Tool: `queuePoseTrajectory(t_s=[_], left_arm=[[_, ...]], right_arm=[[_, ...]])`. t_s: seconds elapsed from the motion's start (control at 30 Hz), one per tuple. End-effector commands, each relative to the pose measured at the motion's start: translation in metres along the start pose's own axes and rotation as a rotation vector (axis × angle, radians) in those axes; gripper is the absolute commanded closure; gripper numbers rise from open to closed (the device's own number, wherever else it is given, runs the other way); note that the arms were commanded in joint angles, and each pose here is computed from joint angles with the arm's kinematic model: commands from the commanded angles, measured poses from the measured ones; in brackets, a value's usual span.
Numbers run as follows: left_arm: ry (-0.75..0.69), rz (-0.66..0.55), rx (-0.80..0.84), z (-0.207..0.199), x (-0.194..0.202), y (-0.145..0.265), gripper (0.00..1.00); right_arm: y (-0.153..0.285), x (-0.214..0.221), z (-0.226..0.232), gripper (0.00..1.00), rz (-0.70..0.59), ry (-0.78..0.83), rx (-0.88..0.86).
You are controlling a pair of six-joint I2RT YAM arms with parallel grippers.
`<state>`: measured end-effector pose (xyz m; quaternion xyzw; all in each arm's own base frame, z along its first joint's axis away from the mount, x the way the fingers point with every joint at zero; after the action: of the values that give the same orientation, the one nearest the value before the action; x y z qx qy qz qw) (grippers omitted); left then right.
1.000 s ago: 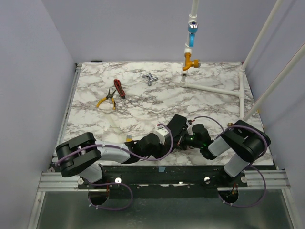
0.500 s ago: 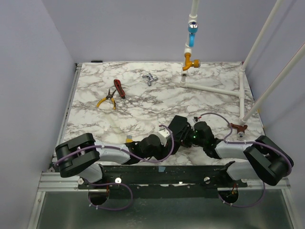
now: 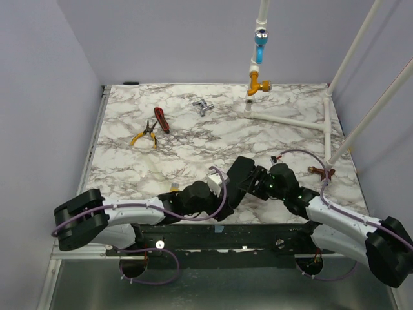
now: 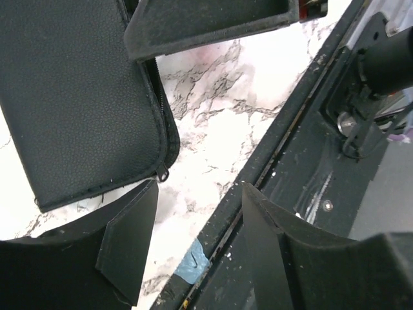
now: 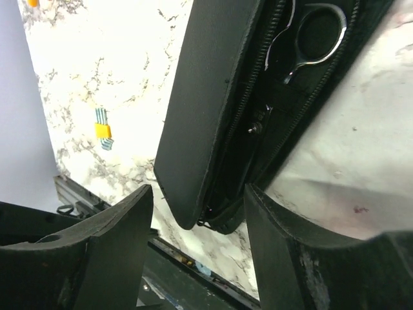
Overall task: Sort the hair-cutting tools
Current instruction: Zip the hairdressing tool bag at the center of the board.
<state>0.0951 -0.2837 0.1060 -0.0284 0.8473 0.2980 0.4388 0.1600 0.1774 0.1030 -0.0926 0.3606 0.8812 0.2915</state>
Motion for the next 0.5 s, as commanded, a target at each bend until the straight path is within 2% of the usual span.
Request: queuePoseTrajectory(t_s=[0.0, 0.07, 0.17, 0.23, 0.33, 0.47], left_arm=[[0.020, -0.027, -0.068, 0.009, 0.004, 0.022, 0.41], [0.050, -0.081, -0.145, 0.017, 0.001, 0.030, 0.39], [0.148, -0.215, -0.346, 0.038, -0.011, 0.040, 0.27], [0.202, -0.267, -0.438, 0.052, -0.025, 0.041, 0.23], [0.248, -0.261, -0.518, 0.069, -0.051, 0.031, 0.23], [0.236, -0.223, -0.570, 0.080, -0.068, 0.007, 0.23]], right_arm=[[0.011, -0.008, -0.016, 0.38, -0.071, 0.047, 0.142], [0.010, -0.017, -0.018, 0.38, -0.123, 0.051, 0.177], [0.003, -0.032, -0.020, 0.38, -0.198, 0.047, 0.236], [-0.005, -0.041, -0.019, 0.37, -0.217, 0.050, 0.253], [-0.019, -0.051, -0.013, 0.37, -0.216, 0.054, 0.239], [-0.034, -0.051, -0.014, 0.36, -0.181, 0.048, 0.242]])
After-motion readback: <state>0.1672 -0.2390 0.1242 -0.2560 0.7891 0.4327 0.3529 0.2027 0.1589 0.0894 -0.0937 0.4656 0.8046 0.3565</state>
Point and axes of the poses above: each gripper's point midway between its finger pads, its own y axis back along the fingers, its own z axis along the line the jaws close on, x = y × z, the point moved 7 cm from there along y, back along the fingers
